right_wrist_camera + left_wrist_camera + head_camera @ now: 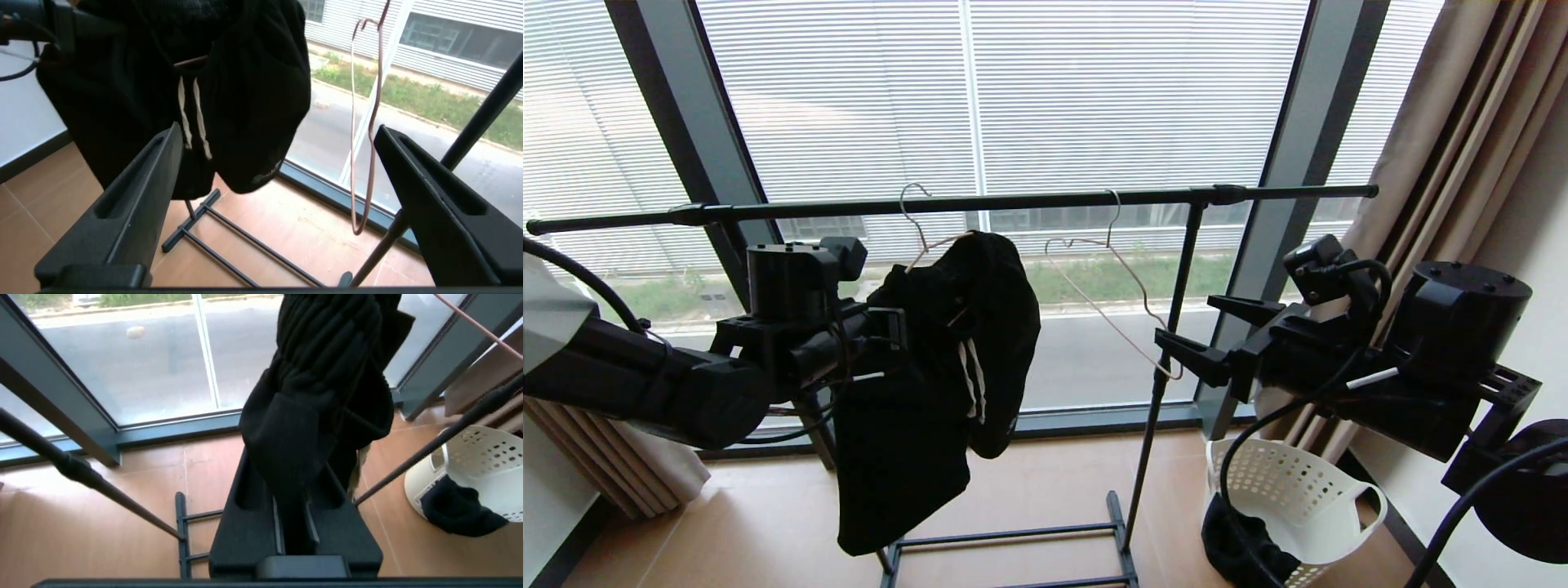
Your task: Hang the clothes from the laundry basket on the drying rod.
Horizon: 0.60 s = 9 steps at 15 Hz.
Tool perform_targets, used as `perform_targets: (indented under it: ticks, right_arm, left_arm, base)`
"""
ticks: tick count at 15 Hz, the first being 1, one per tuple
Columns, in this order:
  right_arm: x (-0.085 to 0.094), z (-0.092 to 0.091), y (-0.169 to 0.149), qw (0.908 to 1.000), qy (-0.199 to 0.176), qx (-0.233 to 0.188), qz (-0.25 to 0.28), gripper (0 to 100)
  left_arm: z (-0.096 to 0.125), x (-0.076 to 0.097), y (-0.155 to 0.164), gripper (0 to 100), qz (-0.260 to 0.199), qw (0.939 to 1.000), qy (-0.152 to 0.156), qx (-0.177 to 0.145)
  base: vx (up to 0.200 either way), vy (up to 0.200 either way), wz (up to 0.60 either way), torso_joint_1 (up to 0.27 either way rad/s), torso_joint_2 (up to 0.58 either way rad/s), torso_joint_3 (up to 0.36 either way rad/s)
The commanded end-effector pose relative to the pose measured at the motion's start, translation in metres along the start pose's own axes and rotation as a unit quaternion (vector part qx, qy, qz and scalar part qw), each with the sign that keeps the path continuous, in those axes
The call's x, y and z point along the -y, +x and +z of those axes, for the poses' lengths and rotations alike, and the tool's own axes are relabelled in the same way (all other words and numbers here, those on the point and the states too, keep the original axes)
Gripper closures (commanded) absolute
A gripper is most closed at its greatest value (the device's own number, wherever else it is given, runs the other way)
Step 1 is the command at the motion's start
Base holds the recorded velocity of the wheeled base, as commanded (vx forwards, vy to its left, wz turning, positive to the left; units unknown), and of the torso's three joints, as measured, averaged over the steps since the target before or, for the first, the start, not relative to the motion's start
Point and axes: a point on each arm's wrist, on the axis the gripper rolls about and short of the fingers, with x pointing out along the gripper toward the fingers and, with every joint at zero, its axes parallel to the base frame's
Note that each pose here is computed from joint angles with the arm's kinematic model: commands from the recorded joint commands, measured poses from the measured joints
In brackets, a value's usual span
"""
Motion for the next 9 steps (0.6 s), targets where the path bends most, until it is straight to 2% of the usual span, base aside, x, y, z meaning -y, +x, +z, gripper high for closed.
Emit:
perform_targets:
  ticks: [1,6,9]
  right_arm:
    - [0.0,-0.002,0.001,1.0,0.001,-0.004,0.001,0]
    - [0.001,-0.008,0.006,0.9999,0.003,-0.014,0.001,0]
    - [0.001,-0.011,0.006,0.9999,0.004,-0.017,0.003,0]
  left_arm:
    - [-0.002,-0.001,0.014,100,0.009,1.0,-0.001,0.0]
    - [0.001,-0.001,0.037,100,0.018,0.9997,-0.004,0.014]
    - [-0.001,-0.007,0.052,100,0.027,0.9995,-0.007,0.015]
  base:
    - [0.0,0.0,0.0,0.0,0.0,0.0]
    - [0.0,0.0,0.0,0.0,0.0,0.0]
    - [0.0,0.0,0.0,0.0,0.0,0.0]
